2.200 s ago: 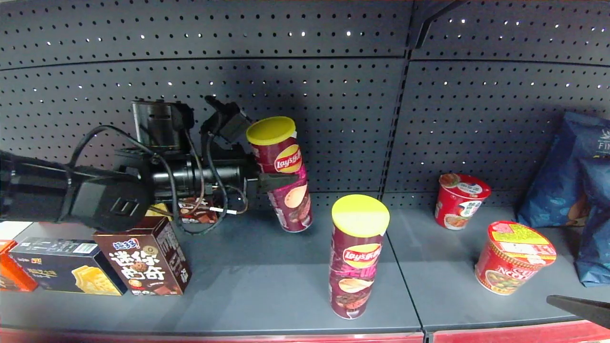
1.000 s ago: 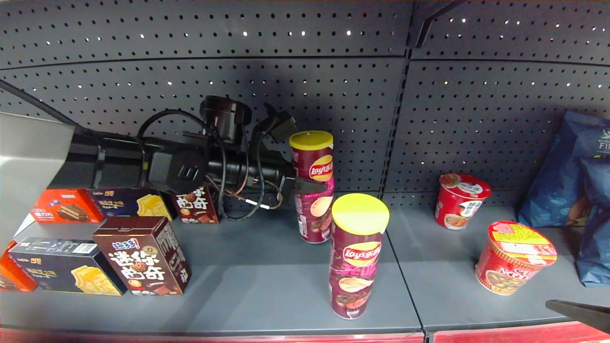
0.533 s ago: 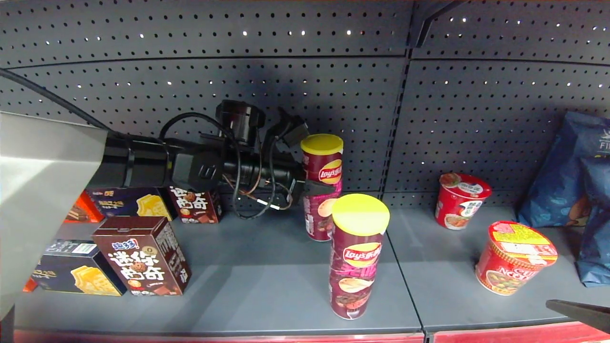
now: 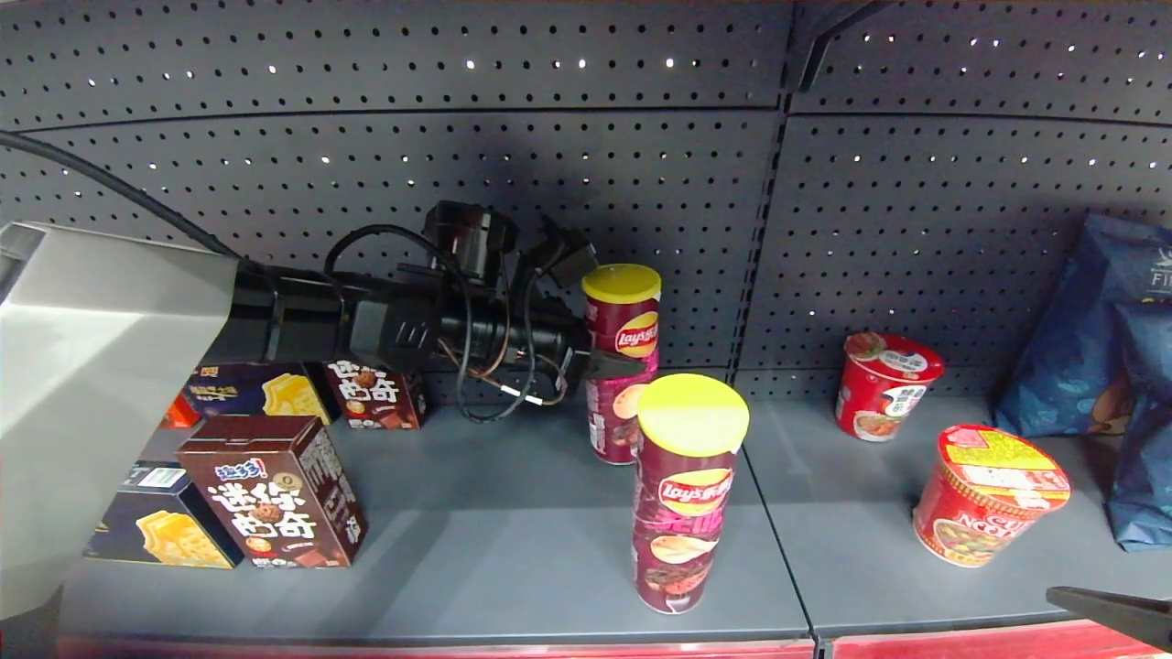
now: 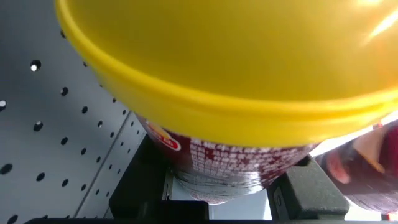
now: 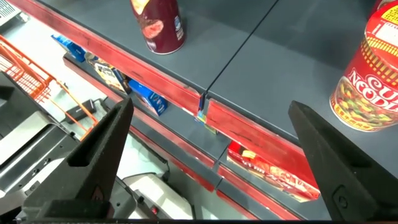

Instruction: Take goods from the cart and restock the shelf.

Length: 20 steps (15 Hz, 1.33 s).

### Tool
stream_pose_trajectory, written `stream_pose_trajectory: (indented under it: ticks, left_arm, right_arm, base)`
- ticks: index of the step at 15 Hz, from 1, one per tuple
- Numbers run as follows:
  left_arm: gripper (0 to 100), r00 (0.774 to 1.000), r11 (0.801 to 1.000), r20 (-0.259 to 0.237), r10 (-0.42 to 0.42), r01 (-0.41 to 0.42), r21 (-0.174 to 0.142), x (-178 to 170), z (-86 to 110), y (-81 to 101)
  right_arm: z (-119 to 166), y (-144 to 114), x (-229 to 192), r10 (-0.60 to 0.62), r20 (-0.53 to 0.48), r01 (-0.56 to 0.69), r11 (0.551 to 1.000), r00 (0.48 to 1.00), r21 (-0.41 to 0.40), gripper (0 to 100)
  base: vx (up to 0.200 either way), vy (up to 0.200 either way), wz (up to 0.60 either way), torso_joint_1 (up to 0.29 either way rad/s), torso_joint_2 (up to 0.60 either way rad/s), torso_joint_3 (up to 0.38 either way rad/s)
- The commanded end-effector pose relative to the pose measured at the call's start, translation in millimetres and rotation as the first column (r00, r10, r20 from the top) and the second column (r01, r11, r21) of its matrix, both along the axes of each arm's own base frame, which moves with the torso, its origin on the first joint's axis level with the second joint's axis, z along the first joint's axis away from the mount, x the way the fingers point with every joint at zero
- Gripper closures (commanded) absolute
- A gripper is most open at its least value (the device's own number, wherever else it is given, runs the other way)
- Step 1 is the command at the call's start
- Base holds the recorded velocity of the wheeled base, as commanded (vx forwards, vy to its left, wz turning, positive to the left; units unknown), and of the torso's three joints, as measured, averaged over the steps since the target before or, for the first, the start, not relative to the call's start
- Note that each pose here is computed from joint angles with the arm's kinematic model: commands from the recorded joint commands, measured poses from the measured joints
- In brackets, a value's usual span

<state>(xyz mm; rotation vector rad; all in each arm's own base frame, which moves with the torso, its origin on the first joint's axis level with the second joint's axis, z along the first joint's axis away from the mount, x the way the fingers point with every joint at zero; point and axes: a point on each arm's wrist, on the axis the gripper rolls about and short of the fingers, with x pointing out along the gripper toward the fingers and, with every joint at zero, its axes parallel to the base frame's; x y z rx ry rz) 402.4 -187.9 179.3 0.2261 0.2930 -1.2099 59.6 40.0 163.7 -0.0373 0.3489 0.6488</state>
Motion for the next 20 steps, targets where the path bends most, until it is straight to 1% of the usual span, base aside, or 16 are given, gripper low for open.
stream_pose_trajectory:
  ticks: [1, 2, 7, 14, 16, 17, 18, 19, 20]
  left_arm:
    - [100, 1.000, 1.000, 0.005, 0.000, 0.000, -0.002, 4, -1.7, -1.7]
    - [100, 1.000, 1.000, 0.012, 0.000, 0.000, -0.005, 6, -0.6, -2.4]
    - [100, 1.000, 1.000, 0.015, -0.002, 0.002, -0.005, 9, -2.4, -4.3]
    - [100, 1.000, 1.000, -0.006, -0.007, 0.007, 0.008, 12, -15.3, -8.0]
    - [100, 1.000, 1.000, -0.008, -0.008, 0.008, 0.008, 12, -16.0, -8.7]
    - [100, 1.000, 1.000, 0.003, -0.013, 0.013, 0.012, 12, -16.0, -8.7]
    - [100, 1.000, 1.000, 0.001, -0.014, 0.014, 0.016, 12, -17.9, -8.7]
    - [0, 1.000, 1.000, -0.002, -0.015, 0.015, 0.019, 11, -19.2, -8.6]
    - [0, 1.000, 1.000, -0.002, -0.015, 0.015, 0.019, 11, -19.2, -8.6]
  right_arm:
    - [0, 0, 0, 0.001, -0.003, -0.001, 1.000, 1.000, -0.001, 0]
    - [0, 0, 0, 0.000, -0.003, 0.000, 1.000, 1.000, -0.001, 0]
    - [0, 0, 0, 0.000, -0.001, 0.000, 1.000, 1.000, 0.000, 0]
    - [0, -1, -1, -0.008, -0.003, 0.008, 1.000, 1.000, 0.009, 0]
    - [0, -1, 0, -0.006, -0.003, 0.006, 1.000, 1.000, 0.009, 0]
    - [0, -1, 0, -0.007, -0.005, 0.007, 1.000, 1.000, 0.012, 0]
    - [0, -1, 0, -0.008, -0.006, 0.008, 1.000, 1.000, 0.013, 0]
    - [0, -1, 0, -0.008, -0.007, 0.008, 1.000, 1.000, 0.012, 0]
    - [-1, -1, -1, -0.006, -0.008, 0.006, 1.000, 1.000, 0.011, 0]
  base:
    - [0.000, 0.000, 0.00, 0.000, 0.00, 0.000]
    - [0.000, 0.000, 0.00, 0.000, 0.00, 0.000]
    - [0.000, 0.000, 0.00, 0.000, 0.00, 0.000]
    - [0.000, 0.000, 0.00, 0.000, 0.00, 0.000]
    - [0.000, 0.000, 0.00, 0.000, 0.00, 0.000]
    - [0.000, 0.000, 0.00, 0.000, 0.00, 0.000]
    - [0.000, 0.000, 0.00, 0.000, 0.00, 0.000]
    - [0.000, 0.000, 0.00, 0.000, 0.00, 0.000]
    - [0.000, 0.000, 0.00, 0.000, 0.00, 0.000]
